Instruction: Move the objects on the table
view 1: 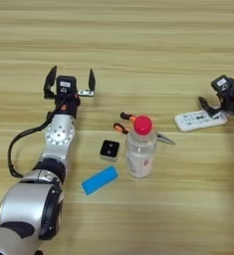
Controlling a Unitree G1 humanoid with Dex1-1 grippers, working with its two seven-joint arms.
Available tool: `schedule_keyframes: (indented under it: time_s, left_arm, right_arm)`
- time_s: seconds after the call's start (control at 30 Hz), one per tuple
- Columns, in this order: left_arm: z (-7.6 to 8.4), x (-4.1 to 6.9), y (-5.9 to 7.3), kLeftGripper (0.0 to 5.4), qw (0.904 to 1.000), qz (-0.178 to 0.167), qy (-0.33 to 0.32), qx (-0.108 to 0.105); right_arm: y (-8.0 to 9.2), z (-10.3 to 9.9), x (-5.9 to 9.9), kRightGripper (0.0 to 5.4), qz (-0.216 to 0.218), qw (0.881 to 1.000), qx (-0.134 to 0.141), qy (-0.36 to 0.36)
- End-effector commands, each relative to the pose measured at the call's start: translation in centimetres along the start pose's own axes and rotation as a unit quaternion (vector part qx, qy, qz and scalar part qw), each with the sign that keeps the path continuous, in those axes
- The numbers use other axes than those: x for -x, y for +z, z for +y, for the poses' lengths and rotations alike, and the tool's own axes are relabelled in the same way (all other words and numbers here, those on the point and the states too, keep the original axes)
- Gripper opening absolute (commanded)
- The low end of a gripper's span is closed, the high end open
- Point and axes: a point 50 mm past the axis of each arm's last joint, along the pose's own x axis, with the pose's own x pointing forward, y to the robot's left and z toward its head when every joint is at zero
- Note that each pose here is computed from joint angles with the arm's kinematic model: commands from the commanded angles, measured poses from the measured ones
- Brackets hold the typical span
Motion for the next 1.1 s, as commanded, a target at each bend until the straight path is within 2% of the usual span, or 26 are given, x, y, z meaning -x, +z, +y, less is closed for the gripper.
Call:
schedule_keyframes:
  time_s: [0.03, 0.13, 0.37, 0.53, 0.77, 0.97, 1.1]
  left_arm:
    - [0.0, -0.4, 0.3, 5.4, 1.0, -0.004, -0.004, -0.006]
    - [0.0, -0.4, 0.3, 5.4, 1.0, -0.003, -0.003, -0.006]
    - [0.2, -0.4, 0.3, 5.4, 1.0, -0.002, -0.003, -0.007]
    - [0.3, -0.4, 0.2, 5.4, 1.0, 0.001, -0.003, -0.007]
    - [0.3, -0.4, 0.2, 5.4, 1.0, 0.001, -0.003, -0.007]
    - [0.2, -0.5, 0.2, 5.4, 1.0, 0.001, -0.002, -0.006]
    - [0.2, -0.5, 0.2, 5.4, 1.0, 0.002, -0.004, -0.007]
  right_arm:
    - [-0.5, -0.1, 0.3, 5.38, 0.009, 0.999, 0.026, 0.019]
    - [-1.4, 0.1, 0.7, 5.38, 0.015, 0.999, 0.032, 0.037]
    - [-2.9, 0.8, 2.3, 5.38, -0.017, 0.992, -0.023, 0.121]
    - [-3.0, 0.3, 2.6, 5.38, -0.026, 0.991, -0.045, 0.125]
    - [-3.1, 0.1, 3.1, 5.38, -0.037, 0.988, -0.044, 0.142]
    - [-4.2, -0.2, 4.2, 5.38, -0.031, 0.987, -0.043, 0.148]
    - [-4.0, -0.8, 4.3, 5.38, -0.04, 0.988, -0.062, 0.134]
